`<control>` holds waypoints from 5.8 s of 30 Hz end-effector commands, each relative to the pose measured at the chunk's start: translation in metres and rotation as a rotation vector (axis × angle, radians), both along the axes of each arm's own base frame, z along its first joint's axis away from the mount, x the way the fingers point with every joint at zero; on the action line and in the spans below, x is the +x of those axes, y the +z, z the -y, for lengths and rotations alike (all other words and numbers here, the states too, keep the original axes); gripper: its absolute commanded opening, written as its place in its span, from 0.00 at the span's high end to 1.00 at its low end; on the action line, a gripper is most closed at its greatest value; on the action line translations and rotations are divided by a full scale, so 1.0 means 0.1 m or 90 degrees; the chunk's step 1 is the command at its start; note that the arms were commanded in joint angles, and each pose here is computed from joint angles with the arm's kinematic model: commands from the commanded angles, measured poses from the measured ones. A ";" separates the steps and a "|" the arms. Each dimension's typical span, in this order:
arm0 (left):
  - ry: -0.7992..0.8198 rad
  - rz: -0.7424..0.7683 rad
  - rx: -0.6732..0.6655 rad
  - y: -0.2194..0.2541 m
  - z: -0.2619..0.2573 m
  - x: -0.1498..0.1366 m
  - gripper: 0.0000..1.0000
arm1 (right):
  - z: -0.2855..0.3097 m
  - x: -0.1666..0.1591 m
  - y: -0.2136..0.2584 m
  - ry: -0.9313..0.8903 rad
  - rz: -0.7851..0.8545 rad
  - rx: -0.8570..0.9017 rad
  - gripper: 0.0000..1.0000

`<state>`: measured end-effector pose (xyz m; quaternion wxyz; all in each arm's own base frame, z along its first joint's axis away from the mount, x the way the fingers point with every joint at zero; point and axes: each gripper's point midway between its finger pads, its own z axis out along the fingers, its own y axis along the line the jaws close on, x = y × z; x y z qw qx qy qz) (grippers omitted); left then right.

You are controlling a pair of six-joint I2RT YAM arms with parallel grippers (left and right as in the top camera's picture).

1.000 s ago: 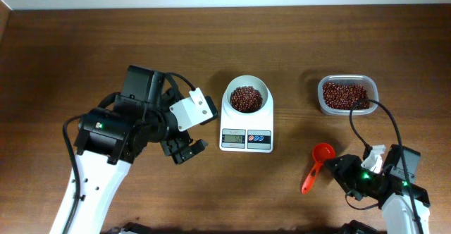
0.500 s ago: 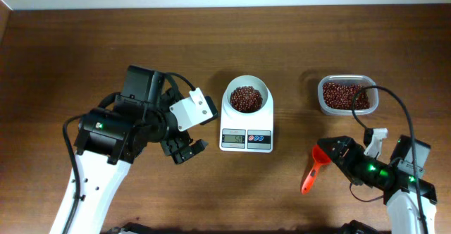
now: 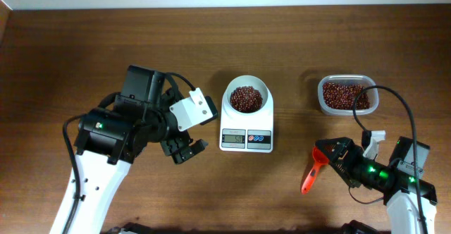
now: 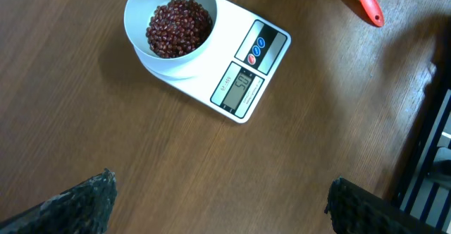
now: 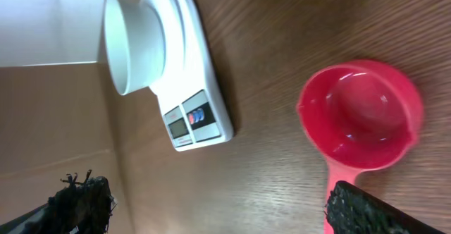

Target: Scoop and weigh 50g on scale

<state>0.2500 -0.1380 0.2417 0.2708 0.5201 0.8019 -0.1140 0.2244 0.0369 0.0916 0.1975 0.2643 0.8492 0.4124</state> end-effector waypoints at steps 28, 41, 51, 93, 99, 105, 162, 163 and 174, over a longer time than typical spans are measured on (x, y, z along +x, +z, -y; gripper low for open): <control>-0.012 0.014 -0.007 0.07 0.01 0.01 0.01 | -0.11 0.01 0.35 0.106 0.208 -0.378 0.01; -0.012 0.014 -0.007 0.07 0.01 0.01 0.01 | -0.18 -0.20 0.65 0.081 0.357 -0.406 0.01; -0.012 0.014 -0.007 0.07 0.01 0.01 0.01 | -0.20 -0.29 0.89 0.061 0.450 -0.438 0.01; -0.012 0.014 -0.007 0.07 0.01 0.01 0.01 | 0.02 0.18 0.92 -0.097 0.675 -0.514 0.01; -0.012 0.014 -0.007 0.07 0.01 0.01 0.01 | 0.16 0.21 0.81 -0.114 0.654 -0.545 0.01; -0.012 0.014 -0.007 0.07 0.01 0.01 0.01 | 0.21 0.21 0.75 -0.103 0.646 -0.601 0.01; -0.012 0.014 -0.007 0.07 0.01 0.01 0.01 | 0.43 0.22 0.65 -0.129 0.595 -0.669 0.01; -0.012 0.014 -0.007 0.07 0.01 0.01 0.01 | 0.43 0.22 0.65 -0.129 0.595 -0.669 0.01; -0.010 0.056 -0.015 0.25 -0.04 -0.12 0.01 | 0.43 0.22 0.65 -0.129 0.595 -0.669 0.01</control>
